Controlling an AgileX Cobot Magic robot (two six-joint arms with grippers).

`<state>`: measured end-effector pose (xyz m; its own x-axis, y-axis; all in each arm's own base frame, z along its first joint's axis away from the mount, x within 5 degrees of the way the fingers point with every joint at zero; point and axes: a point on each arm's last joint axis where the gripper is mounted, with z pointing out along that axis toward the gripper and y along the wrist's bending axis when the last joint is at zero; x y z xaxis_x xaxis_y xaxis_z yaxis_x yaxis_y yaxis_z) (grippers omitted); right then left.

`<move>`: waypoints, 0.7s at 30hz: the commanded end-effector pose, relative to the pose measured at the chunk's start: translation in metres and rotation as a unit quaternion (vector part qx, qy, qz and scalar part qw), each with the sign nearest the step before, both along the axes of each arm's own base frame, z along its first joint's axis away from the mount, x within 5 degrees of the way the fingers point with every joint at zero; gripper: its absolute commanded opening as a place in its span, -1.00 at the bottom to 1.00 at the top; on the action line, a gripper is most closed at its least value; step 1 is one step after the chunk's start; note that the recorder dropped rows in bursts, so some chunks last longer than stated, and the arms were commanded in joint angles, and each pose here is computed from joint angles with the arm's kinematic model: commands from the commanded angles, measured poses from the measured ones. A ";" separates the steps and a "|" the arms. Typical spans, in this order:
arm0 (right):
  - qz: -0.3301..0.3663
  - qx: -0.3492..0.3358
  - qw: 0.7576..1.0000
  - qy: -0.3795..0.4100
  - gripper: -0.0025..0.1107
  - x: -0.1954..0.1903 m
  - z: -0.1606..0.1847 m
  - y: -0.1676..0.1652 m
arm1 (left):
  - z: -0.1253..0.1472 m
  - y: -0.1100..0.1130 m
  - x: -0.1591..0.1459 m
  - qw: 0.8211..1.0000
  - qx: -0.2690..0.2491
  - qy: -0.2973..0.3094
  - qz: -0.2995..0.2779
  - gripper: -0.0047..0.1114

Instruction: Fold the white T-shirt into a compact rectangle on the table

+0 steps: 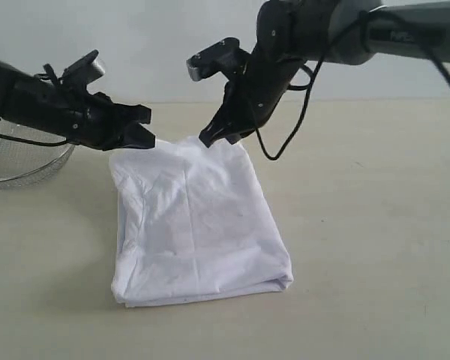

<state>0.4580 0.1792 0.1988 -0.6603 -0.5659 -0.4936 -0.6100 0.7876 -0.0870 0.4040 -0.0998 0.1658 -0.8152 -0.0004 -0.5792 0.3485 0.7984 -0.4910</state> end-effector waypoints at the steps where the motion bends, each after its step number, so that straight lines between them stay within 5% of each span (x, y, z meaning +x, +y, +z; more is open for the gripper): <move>1: -0.002 0.015 1.000 0.017 -0.96 0.014 -0.015 0.008 | -0.011 -0.002 0.017 1.000 -0.003 0.003 0.012 -0.84; 12: -0.027 0.023 0.997 0.067 -0.96 0.029 -0.059 -0.003 | -0.057 -0.002 0.050 0.999 0.012 0.017 0.030 -0.84; 21: -0.071 0.017 0.994 0.080 -0.96 0.038 -0.067 -0.033 | -0.067 0.003 0.063 0.999 0.013 0.016 0.040 -0.84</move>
<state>0.4908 0.1630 0.1295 -0.7884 -0.4667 -0.4007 -0.5292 0.8467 0.0550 0.4633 -0.1017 0.0990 -0.8353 -0.0371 -0.5485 0.2835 0.8258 -0.4876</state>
